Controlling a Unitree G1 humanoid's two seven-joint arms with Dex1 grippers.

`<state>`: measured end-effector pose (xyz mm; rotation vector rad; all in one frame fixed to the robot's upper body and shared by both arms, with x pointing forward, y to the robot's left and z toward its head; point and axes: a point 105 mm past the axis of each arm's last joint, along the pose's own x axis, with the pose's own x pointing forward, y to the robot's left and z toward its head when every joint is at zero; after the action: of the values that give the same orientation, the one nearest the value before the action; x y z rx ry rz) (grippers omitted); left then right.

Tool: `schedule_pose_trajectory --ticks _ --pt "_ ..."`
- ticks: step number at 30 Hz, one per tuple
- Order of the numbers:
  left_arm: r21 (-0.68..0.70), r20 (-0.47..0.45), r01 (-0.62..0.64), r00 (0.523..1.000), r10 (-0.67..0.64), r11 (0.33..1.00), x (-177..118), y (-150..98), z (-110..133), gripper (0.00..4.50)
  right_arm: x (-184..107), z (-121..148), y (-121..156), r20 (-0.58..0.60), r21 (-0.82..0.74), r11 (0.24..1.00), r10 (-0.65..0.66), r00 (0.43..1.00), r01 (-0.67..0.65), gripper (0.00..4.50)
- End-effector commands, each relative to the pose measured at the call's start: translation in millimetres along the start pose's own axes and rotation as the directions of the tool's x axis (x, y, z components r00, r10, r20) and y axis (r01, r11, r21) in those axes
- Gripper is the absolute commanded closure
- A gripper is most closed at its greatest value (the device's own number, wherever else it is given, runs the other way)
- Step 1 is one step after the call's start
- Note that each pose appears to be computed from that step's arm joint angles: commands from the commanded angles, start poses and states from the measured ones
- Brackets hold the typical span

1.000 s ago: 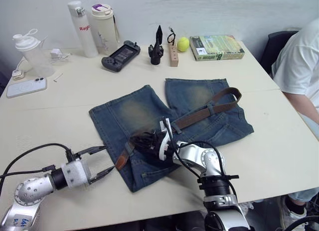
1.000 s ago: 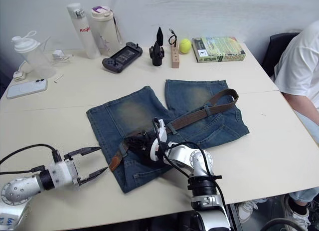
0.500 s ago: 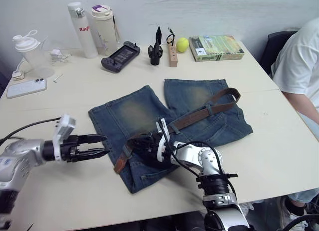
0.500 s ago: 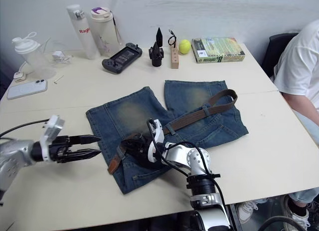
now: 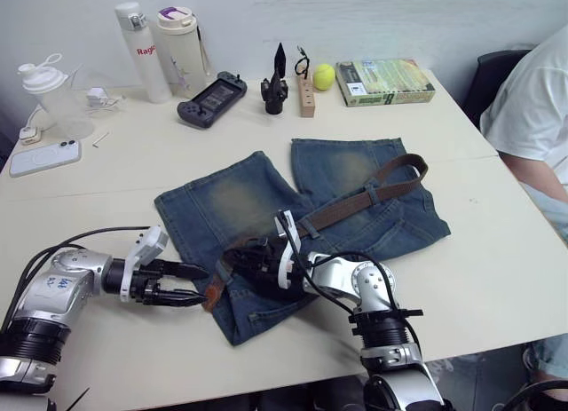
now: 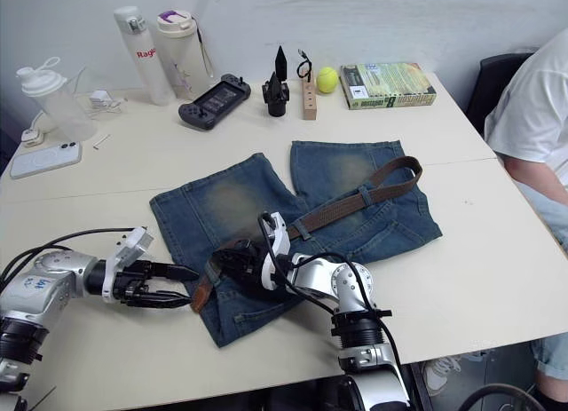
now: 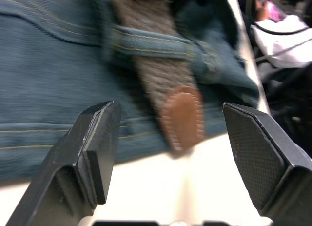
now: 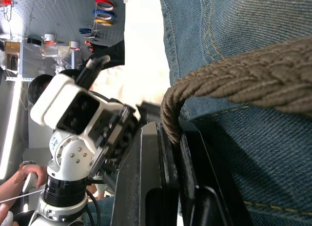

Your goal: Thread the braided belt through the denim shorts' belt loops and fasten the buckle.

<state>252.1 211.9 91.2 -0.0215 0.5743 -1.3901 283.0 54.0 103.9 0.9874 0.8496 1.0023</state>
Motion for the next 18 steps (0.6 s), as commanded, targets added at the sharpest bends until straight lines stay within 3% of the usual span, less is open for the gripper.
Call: schedule_pose_trajectory --ticks 1,5,8,15,18 --pt "0.012 -0.024 0.044 0.999 -0.044 0.999 3.3 -7.5 -2.3 0.84 3.5 -11.8 -21.9 -0.021 0.047 0.995 -0.087 0.996 0.088 4.50" --pt "0.018 -0.003 0.029 1.000 -0.029 0.999 6.4 -6.2 -0.3 0.84 4.7 -12.7 -21.2 -0.024 0.041 0.995 -0.087 0.996 0.088 4.50" --pt "0.020 -0.001 0.024 1.000 -0.024 1.000 7.0 -5.6 -0.3 1.68 5.0 -12.9 -21.0 -0.024 0.042 0.995 -0.085 0.996 0.086 4.50" --pt "0.016 -0.005 0.048 0.999 -0.048 0.999 10.0 -10.9 -2.6 4.49 4.9 -12.8 -21.8 -0.022 0.039 0.995 -0.088 0.996 0.089 4.50" --pt "0.014 0.001 0.040 0.999 -0.040 0.999 8.6 -10.5 -0.4 4.49 4.9 -12.6 -22.1 -0.022 0.035 0.995 -0.089 0.996 0.090 4.50"
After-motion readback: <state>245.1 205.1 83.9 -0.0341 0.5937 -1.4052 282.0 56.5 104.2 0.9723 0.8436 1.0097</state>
